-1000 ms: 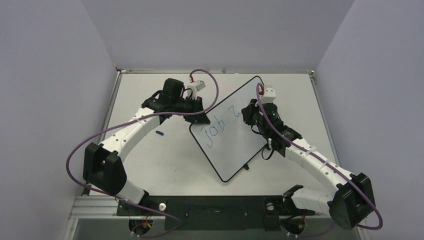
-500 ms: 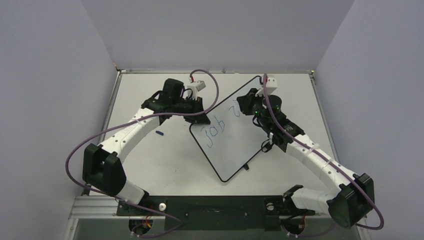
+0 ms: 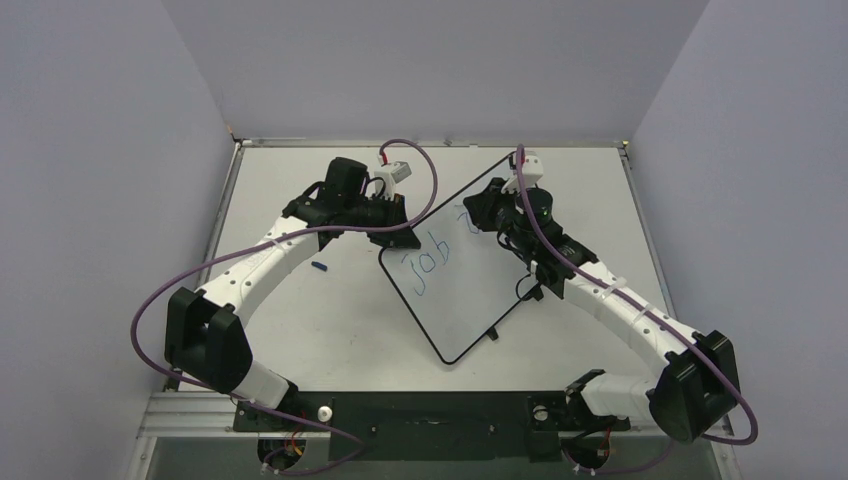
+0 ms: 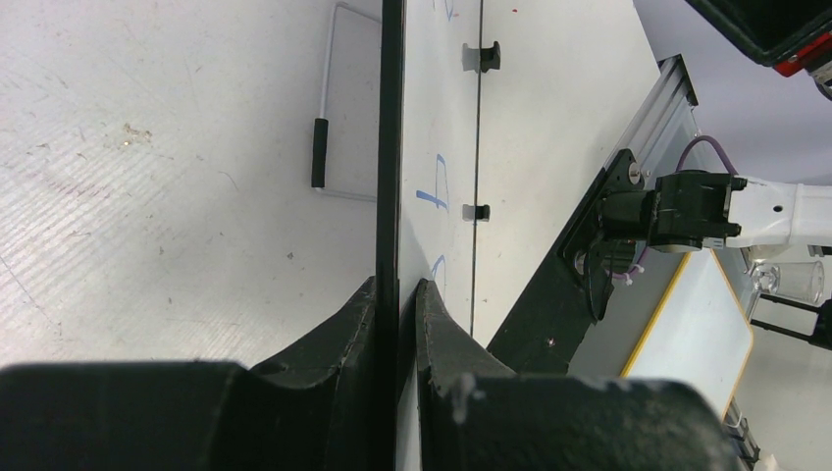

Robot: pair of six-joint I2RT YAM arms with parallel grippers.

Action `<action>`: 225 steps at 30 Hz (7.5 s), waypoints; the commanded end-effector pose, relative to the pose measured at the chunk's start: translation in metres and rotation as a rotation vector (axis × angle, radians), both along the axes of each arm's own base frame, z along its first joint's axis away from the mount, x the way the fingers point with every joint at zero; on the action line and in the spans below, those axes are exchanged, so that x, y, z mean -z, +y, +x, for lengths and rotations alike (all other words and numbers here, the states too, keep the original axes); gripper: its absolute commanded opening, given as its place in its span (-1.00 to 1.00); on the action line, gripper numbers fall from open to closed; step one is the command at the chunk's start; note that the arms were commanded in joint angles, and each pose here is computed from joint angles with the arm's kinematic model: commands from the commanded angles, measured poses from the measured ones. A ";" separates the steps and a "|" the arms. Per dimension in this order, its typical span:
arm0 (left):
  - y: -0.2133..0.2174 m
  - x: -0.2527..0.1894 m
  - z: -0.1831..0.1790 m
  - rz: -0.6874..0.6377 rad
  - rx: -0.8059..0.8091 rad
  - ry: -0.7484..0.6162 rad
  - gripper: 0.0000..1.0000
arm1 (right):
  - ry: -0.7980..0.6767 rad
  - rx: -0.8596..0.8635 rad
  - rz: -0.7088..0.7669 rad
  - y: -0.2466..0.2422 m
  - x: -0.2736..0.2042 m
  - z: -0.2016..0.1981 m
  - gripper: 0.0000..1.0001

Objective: Write a sentence on the whiteboard

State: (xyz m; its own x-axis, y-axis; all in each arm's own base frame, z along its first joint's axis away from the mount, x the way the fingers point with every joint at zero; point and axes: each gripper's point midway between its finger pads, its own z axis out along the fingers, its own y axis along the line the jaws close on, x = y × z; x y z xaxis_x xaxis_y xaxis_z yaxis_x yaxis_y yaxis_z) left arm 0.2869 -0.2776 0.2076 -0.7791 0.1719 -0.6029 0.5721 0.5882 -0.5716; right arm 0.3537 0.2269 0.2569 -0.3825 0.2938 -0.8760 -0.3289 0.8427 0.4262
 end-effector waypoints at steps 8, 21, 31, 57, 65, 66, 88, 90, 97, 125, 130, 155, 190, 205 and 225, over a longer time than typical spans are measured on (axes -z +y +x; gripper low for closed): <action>0.021 0.016 0.002 0.124 -0.029 -0.063 -1.00 | -0.034 0.022 0.020 -0.003 -0.012 0.006 -1.00; 0.020 0.016 0.004 0.127 -0.030 -0.060 -1.00 | -0.037 0.082 -0.031 -0.022 -0.016 0.001 -1.00; 0.021 0.016 0.004 0.130 -0.033 -0.065 -1.00 | -0.072 0.121 -0.062 -0.040 -0.028 -0.008 -1.00; 0.019 0.015 0.002 0.128 -0.028 -0.072 -1.00 | 0.003 0.112 -0.097 -0.037 0.006 0.010 -1.00; 0.019 0.014 0.001 0.128 -0.029 -0.075 -1.00 | 0.034 0.112 -0.117 -0.040 0.024 0.006 -1.00; 0.019 0.014 0.001 0.128 -0.028 -0.074 -1.00 | 0.041 0.110 -0.121 -0.041 0.028 0.005 -1.00; 0.020 0.014 0.002 0.130 -0.030 -0.078 -1.00 | 0.071 0.120 -0.118 -0.052 0.040 -0.016 -1.00; 0.020 0.015 0.002 0.131 -0.030 -0.076 -1.00 | 0.065 0.122 -0.114 -0.051 0.037 -0.014 -1.00; 0.019 0.015 0.001 0.131 -0.028 -0.075 -1.00 | 0.040 0.124 -0.100 -0.046 0.022 -0.003 -1.00; 0.021 0.014 0.000 0.131 -0.031 -0.080 -1.00 | 0.025 0.180 -0.081 -0.054 0.006 0.034 -1.00; 0.021 0.014 0.000 0.133 -0.031 -0.080 -1.00 | 0.049 0.188 -0.085 -0.060 0.019 0.028 -1.00; 0.020 0.015 -0.002 0.138 -0.031 -0.080 -1.00 | 0.087 0.192 -0.132 -0.078 0.030 -0.004 -1.00; 0.019 0.020 -0.003 0.121 -0.077 -0.067 -1.00 | -0.126 -0.429 0.109 0.045 0.022 -0.169 -1.00; 0.022 0.020 -0.003 0.137 -0.089 -0.075 -1.00 | -0.058 -0.394 0.027 0.046 0.073 -0.174 -1.00; 0.023 0.022 -0.005 0.141 -0.081 -0.072 -1.00 | -0.037 -0.275 -0.092 0.030 0.093 -0.155 -1.00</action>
State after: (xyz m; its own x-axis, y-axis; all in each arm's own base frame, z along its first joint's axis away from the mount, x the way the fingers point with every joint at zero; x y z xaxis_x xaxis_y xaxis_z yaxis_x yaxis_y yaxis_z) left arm 0.2750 -0.2757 0.2069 -0.7725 0.1491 -0.6173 0.5635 0.6093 -0.5579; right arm 0.1862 0.2637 0.1592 -0.4446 0.1056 -0.8895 -0.5986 0.7036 0.3828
